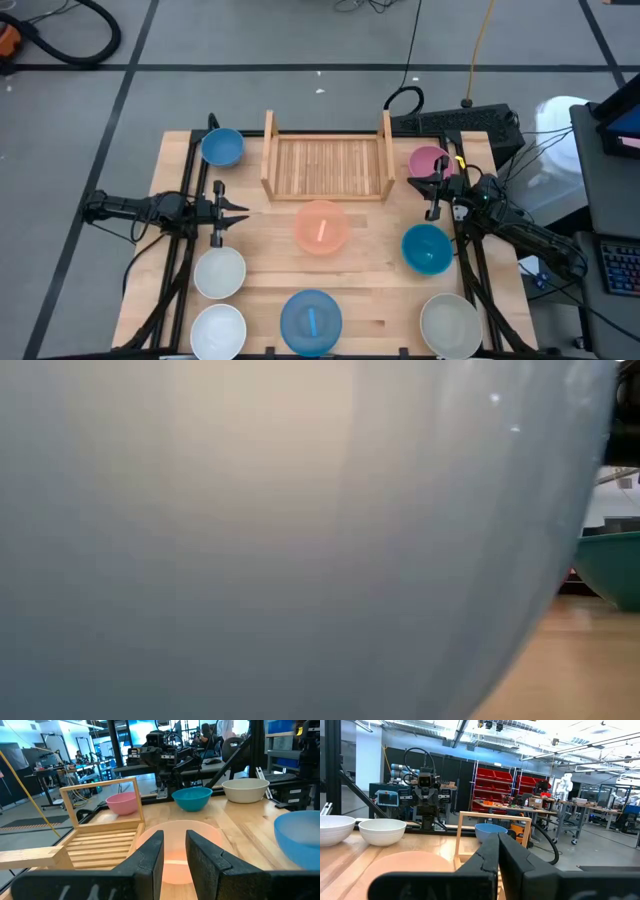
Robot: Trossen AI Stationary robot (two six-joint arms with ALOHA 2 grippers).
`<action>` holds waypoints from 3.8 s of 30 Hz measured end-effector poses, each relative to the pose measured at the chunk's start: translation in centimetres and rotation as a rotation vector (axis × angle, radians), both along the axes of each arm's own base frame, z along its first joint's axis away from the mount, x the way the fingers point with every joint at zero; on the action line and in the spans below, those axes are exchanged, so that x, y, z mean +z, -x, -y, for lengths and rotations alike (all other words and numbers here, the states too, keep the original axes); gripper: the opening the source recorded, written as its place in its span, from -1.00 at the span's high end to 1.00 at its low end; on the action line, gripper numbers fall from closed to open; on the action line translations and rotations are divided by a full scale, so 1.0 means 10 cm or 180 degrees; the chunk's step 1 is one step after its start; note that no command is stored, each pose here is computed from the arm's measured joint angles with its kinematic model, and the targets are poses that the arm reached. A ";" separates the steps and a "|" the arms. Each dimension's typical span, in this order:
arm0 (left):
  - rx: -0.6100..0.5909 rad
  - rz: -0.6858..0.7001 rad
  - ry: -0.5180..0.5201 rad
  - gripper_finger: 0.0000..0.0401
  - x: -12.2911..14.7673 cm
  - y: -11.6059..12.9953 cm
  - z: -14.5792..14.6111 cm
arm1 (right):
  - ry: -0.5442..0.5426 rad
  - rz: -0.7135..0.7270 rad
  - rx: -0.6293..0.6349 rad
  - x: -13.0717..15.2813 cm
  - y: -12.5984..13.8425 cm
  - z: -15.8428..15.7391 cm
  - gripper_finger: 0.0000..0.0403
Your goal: Place and stack bowls onto a shelf
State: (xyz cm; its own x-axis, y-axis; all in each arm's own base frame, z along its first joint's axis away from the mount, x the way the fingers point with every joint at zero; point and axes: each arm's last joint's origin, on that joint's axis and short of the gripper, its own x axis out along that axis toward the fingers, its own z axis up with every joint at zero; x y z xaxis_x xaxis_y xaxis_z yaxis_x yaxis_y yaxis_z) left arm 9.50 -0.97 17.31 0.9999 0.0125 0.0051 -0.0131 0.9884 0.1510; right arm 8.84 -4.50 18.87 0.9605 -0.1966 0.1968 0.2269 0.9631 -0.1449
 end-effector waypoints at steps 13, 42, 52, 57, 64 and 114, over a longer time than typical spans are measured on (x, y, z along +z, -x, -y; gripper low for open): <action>-0.0001 0.0000 0.0000 0.56 0.00 0.00 0.00 | 0.0000 0.0001 0.0000 0.00 0.00 0.00 1.00; 0.0000 0.0000 0.0000 0.56 0.00 0.00 0.00 | -0.0180 0.0311 0.0093 0.08 0.02 -0.01 1.00; 0.0000 -0.0001 0.0000 0.56 0.00 0.00 0.00 | -0.0243 0.0433 -0.0345 0.11 0.03 0.02 1.00; 0.0000 -0.0001 0.0000 0.56 0.00 0.00 0.00 | -0.0359 0.0149 -0.0639 0.03 0.02 0.06 1.00; 0.0008 -0.0002 -0.0034 0.56 0.00 0.00 0.00 | -0.0362 -0.0423 -0.1246 0.28 0.12 0.05 1.00; 0.0002 0.0096 0.0388 0.56 0.03 0.00 0.00 | -0.1586 -0.2386 -0.1423 0.87 0.09 0.08 0.41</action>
State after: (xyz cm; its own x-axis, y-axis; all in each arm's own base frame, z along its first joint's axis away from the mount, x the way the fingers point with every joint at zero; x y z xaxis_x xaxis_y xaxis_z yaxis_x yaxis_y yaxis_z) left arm 9.50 -0.96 17.58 0.9993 0.0154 0.0335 -0.0164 0.9994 0.0292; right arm 7.96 -5.33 27.59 0.6207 -0.4646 -0.6316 0.5979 0.8016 -0.0022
